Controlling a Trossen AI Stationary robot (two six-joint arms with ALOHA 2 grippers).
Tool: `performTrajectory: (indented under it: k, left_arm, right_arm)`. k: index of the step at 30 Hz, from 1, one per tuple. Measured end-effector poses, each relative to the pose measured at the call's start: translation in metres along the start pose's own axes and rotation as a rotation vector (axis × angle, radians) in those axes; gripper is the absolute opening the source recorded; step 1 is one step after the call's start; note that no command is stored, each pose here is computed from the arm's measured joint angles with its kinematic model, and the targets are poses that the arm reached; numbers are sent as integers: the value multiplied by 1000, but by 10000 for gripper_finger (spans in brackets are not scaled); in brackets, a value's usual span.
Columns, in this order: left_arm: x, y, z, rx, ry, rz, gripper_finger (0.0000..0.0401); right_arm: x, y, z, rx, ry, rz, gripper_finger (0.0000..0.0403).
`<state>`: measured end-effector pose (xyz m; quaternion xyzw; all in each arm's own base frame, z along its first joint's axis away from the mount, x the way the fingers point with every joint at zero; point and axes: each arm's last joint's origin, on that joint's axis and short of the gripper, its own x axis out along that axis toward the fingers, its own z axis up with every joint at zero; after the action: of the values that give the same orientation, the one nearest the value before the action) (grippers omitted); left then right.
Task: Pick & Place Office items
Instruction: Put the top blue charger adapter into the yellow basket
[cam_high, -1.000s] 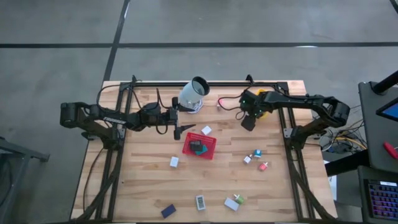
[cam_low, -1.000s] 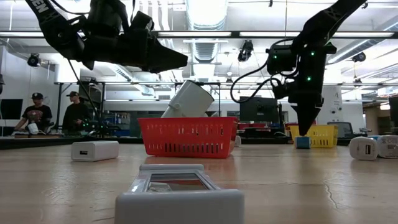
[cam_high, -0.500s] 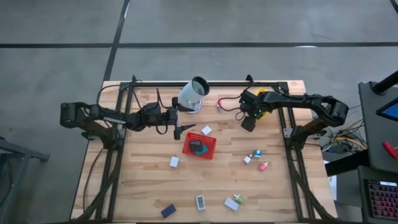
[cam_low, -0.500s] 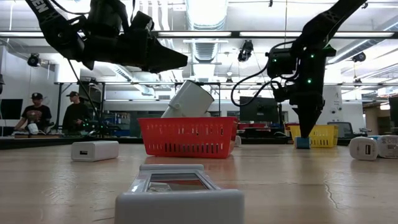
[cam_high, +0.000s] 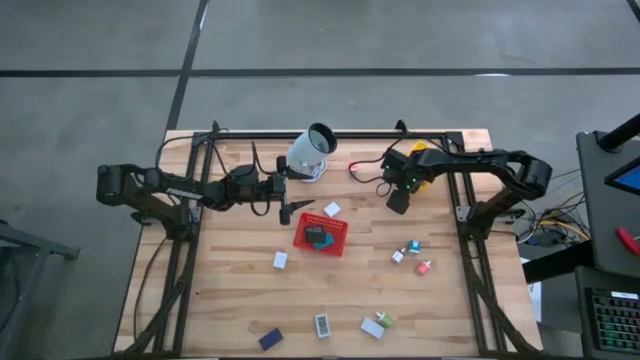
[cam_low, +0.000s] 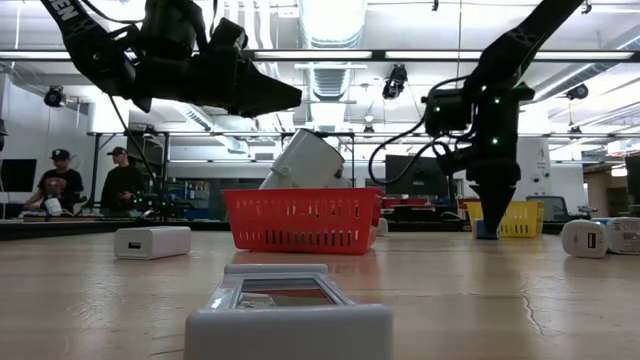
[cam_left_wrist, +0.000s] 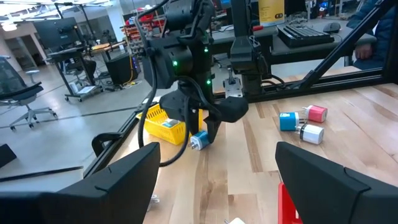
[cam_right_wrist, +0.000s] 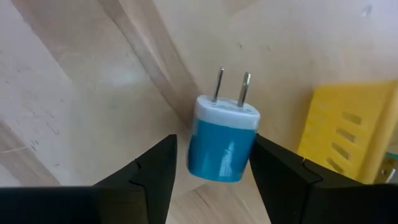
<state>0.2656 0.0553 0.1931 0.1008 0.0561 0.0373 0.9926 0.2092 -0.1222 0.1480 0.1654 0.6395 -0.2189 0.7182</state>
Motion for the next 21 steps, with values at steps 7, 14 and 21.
performTrajectory:
  k: [7, 14, 21]
  left_arm:
    - [0, 0, 0, 2, 0, 1, 324]
    - [0, 0, 0, 2, 0, 1, 324]
    - [0, 1, 0, 3, 0, 2, 324]
  right_arm:
    - [0, 6, 2, -28, -22, -2, 131]
    - [-3, 16, 1, -75, -30, 0, 119]
    - [-4, 33, -1, -151, -38, 8, 119]
